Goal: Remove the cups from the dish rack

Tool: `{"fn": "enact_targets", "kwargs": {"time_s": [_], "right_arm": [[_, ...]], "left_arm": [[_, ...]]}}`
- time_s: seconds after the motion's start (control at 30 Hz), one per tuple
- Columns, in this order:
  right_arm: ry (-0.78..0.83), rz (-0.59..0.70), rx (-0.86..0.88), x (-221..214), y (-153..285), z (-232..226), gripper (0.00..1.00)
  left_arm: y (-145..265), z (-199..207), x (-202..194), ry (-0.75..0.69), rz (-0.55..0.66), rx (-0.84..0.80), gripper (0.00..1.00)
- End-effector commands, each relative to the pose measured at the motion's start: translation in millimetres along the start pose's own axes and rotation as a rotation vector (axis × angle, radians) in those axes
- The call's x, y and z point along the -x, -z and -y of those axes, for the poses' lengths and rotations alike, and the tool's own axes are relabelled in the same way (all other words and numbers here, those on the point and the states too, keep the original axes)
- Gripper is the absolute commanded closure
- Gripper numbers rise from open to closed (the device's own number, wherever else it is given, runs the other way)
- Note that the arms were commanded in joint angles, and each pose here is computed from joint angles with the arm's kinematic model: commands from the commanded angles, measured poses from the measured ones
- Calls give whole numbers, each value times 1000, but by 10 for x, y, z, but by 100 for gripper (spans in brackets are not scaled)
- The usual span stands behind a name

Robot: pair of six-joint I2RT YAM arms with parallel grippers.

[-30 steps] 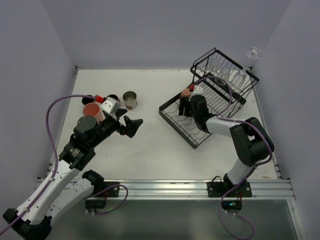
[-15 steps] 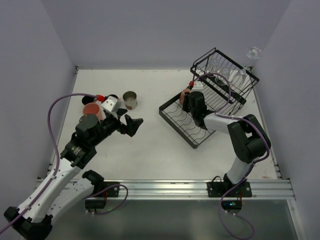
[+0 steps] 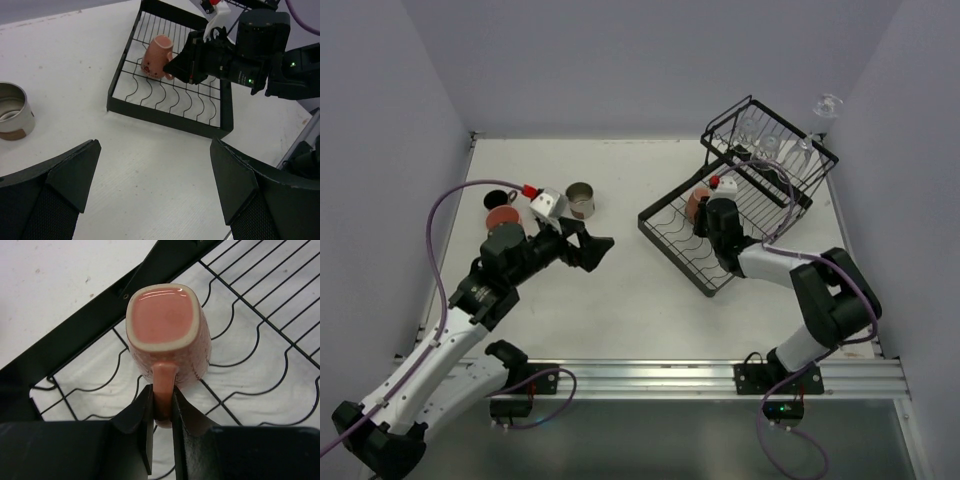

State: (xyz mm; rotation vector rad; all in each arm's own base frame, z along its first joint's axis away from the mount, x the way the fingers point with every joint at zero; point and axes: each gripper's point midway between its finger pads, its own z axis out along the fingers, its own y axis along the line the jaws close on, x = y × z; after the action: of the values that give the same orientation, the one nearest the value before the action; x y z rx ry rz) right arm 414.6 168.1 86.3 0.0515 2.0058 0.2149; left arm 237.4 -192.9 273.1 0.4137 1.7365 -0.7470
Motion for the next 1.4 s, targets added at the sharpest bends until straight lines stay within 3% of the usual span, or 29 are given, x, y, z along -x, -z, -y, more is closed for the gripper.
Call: {"fn": "enact_targets", "kwargs": {"time_s": [0.0, 0.13, 0.3, 0.5, 0.77, 1.03, 1.13, 1.23, 1.33, 1.37], "right_arm": [[-127, 185, 76, 561, 284, -228, 100], [-229, 224, 173, 671, 569, -377, 100], [-363, 302, 282, 933, 958, -596, 100], [-577, 307, 504, 1058, 1428, -891, 100], [-731, 244, 836, 1123, 1940, -1259, 100], [-742, 186, 923, 1047, 2019, -1382, 100], [-753, 158, 947, 989, 2004, -1425, 100], [-766, 120, 967, 898, 1984, -1467, 100], [-780, 93, 976, 829, 1954, -1492, 100], [-788, 89, 986, 825, 1967, -1502, 100]], "left_arm": [[-55, 191, 199, 79, 68, -91, 0], [-179, 368, 229, 186, 89, -199, 0], [-357, 460, -8, 315, 44, -287, 0], [-523, 571, -76, 442, 69, -389, 9], [-770, 501, -25, 435, 116, -391, 16], [-1104, 359, 13, 347, 131, -342, 20], [-1133, 394, 106, 343, 164, -371, 28], [-1132, 384, 183, 348, 195, -365, 44], [-1110, 389, 245, 349, 218, -365, 64], [-1109, 387, 243, 352, 218, -364, 75]]}}
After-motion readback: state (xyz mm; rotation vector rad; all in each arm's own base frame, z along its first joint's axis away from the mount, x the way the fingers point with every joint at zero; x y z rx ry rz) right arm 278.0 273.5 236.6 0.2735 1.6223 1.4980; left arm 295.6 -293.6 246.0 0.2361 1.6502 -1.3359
